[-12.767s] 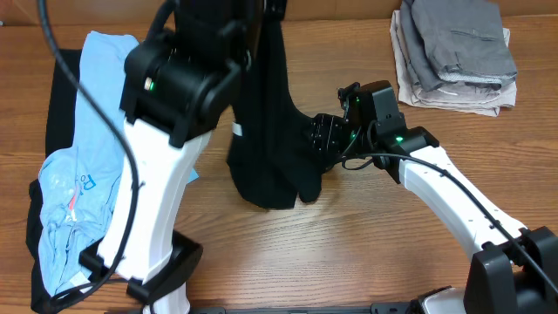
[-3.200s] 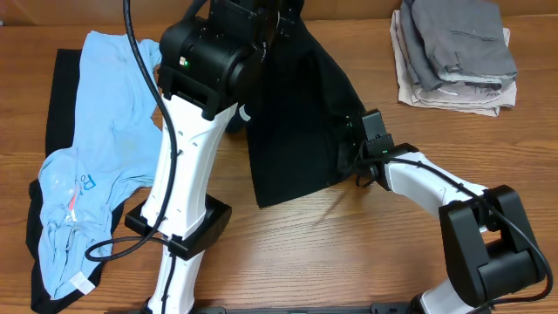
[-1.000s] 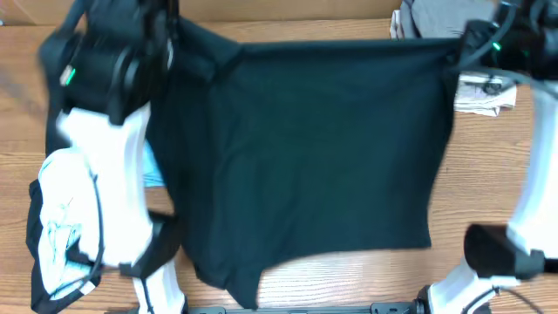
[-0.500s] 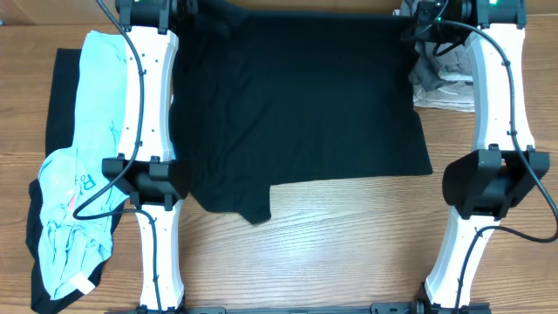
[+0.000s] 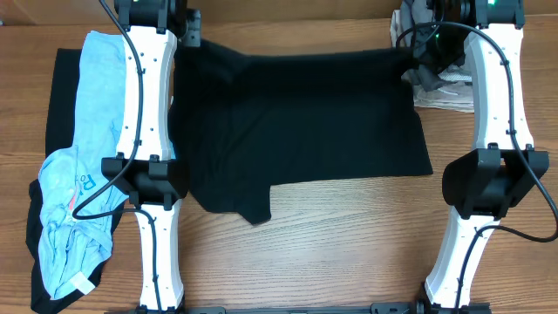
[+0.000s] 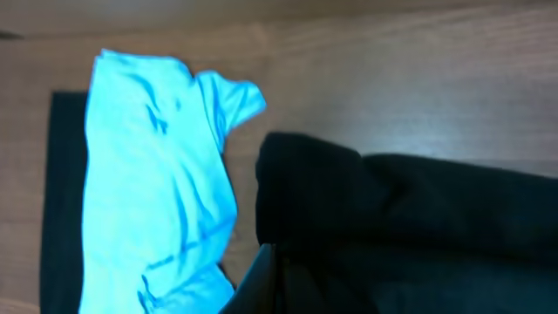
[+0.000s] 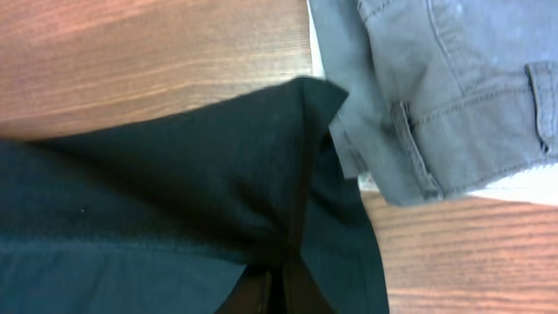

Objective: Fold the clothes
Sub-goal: 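Release the black shirt and raise both grippers away, then grasp the black shirt's near edge with both grippers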

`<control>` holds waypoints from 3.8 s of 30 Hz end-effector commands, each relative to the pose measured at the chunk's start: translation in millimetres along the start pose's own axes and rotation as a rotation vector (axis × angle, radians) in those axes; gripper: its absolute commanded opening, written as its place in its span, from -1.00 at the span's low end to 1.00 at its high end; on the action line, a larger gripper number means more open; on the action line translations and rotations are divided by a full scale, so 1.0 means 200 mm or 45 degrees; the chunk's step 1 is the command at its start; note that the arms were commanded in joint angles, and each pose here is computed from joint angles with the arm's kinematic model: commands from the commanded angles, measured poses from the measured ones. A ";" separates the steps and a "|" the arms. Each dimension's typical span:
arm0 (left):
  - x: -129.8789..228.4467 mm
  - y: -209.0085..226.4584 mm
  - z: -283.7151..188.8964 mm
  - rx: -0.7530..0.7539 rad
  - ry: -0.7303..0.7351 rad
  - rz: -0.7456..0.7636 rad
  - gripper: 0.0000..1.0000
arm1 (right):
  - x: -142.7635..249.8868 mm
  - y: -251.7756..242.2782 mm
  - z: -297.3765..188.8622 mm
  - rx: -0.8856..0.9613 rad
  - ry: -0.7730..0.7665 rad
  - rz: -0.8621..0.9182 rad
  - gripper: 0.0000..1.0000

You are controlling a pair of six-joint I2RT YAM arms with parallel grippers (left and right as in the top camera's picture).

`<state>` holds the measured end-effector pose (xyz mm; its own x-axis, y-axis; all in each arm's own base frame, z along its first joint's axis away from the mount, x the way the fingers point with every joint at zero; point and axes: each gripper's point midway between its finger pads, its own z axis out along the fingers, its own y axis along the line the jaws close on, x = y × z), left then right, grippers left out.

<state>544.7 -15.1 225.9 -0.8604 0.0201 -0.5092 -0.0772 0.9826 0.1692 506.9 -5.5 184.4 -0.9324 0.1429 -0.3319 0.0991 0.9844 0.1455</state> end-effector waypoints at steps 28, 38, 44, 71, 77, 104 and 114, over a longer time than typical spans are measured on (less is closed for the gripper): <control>0.32 -0.05 0.42 0.007 0.363 0.112 1.00 | 0.32 -0.10 0.33 0.034 0.285 0.063 0.43; 0.05 0.08 -0.40 0.084 -0.043 0.020 1.00 | 0.26 0.00 -0.36 -0.003 0.027 0.066 0.46; 0.09 0.13 -0.82 0.169 -0.171 -0.023 1.00 | 0.36 0.04 -0.73 -0.016 -0.105 0.136 0.47; 1.14 -0.22 -0.61 0.218 0.592 -0.018 0.96 | 1.02 -0.05 -0.48 0.019 0.045 0.553 0.53; 1.50 -0.54 -0.35 0.416 0.744 0.125 0.79 | 1.07 -0.06 -0.31 0.003 0.068 0.554 0.52; 1.91 -0.55 0.12 0.148 0.583 0.028 0.50 | 1.05 -0.08 -0.14 0.021 0.113 0.555 0.52; 1.66 -0.58 0.08 0.139 0.435 0.065 0.10 | 1.01 -0.09 -0.11 0.013 0.086 0.552 0.52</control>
<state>249.2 -116.6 2.8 -0.9936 0.0168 -0.1117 0.0091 0.9976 0.0688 308.3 4.3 140.3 -0.8246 0.5324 -0.1915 0.4844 0.8392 0.2473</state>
